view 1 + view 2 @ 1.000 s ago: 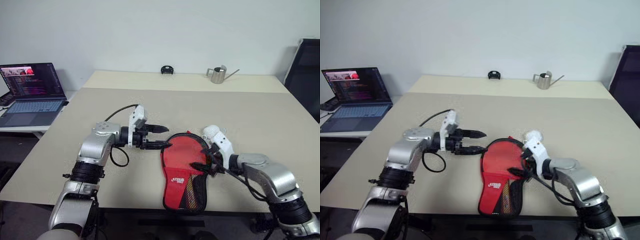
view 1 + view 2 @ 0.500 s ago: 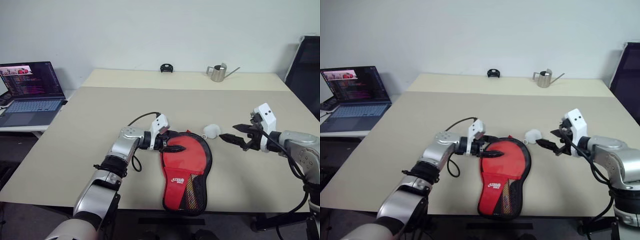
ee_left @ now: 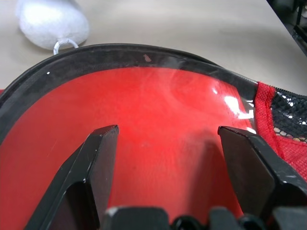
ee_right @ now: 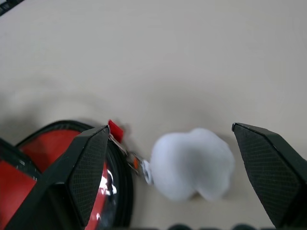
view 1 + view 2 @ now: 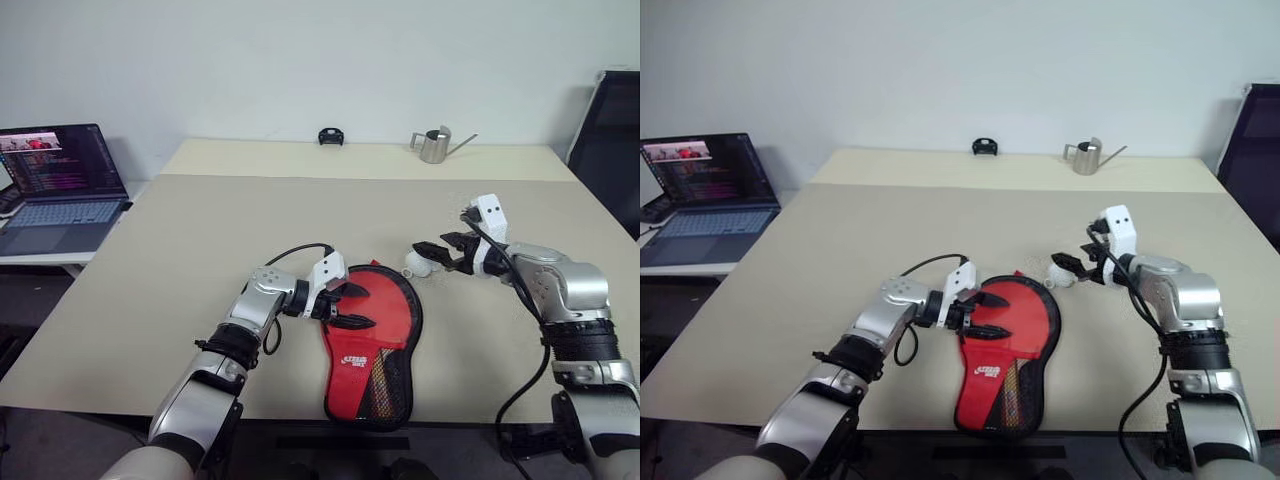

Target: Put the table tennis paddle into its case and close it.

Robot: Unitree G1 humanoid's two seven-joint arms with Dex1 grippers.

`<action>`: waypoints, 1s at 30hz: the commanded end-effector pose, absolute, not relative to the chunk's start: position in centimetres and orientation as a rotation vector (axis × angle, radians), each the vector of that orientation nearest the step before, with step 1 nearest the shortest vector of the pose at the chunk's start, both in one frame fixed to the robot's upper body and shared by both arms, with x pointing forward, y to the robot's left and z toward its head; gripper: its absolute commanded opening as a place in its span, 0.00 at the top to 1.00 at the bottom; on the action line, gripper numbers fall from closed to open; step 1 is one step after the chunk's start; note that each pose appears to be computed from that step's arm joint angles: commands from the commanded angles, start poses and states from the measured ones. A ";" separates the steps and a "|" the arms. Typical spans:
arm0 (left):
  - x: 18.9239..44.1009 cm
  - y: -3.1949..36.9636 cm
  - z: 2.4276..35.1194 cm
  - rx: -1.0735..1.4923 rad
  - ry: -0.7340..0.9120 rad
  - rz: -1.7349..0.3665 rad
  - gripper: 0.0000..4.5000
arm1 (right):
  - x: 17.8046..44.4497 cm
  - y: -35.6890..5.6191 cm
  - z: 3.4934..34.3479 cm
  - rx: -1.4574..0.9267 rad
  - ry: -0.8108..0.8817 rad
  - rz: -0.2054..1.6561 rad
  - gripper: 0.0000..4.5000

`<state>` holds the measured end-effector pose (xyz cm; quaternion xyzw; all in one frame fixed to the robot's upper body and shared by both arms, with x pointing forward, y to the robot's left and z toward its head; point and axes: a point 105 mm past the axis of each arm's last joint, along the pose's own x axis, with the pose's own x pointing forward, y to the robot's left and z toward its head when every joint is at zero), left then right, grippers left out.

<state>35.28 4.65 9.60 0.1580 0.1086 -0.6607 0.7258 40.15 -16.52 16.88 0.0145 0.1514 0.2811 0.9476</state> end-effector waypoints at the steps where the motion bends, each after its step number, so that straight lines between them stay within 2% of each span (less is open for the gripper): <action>1: 35.0 4.7 9.4 0.365 0.237 -1.462 0.20 | 41.6 -16.1 17.3 0.016 0.266 0.556 0.00; 8: 34.5 4.6 9.1 0.359 0.242 -1.468 0.20 | 43.1 -15.7 14.2 -0.046 0.315 0.529 0.00; 15: 34.3 4.5 9.0 0.355 0.243 -1.464 0.20 | 43.3 -15.0 13.1 -0.052 0.326 0.531 0.00; 19: 34.4 4.3 8.8 0.358 0.246 -1.463 0.19 | 43.3 -15.0 13.0 -0.062 0.322 0.522 0.21; 23: 34.7 3.9 8.5 0.377 0.251 -1.454 0.19 | 43.0 -14.9 12.7 -0.086 0.324 0.530 0.53; 26: 34.7 3.6 8.0 0.412 0.259 -1.463 0.19 | 42.8 -14.8 12.5 -0.108 0.325 0.533 0.73; 28: 34.5 3.5 7.5 0.430 0.273 -1.477 0.19 | 42.6 -14.7 12.3 -0.134 0.316 0.533 0.82; 30: 34.4 3.5 7.0 0.441 0.288 -1.487 0.19 | 42.4 -14.6 12.1 -0.168 0.308 0.530 0.86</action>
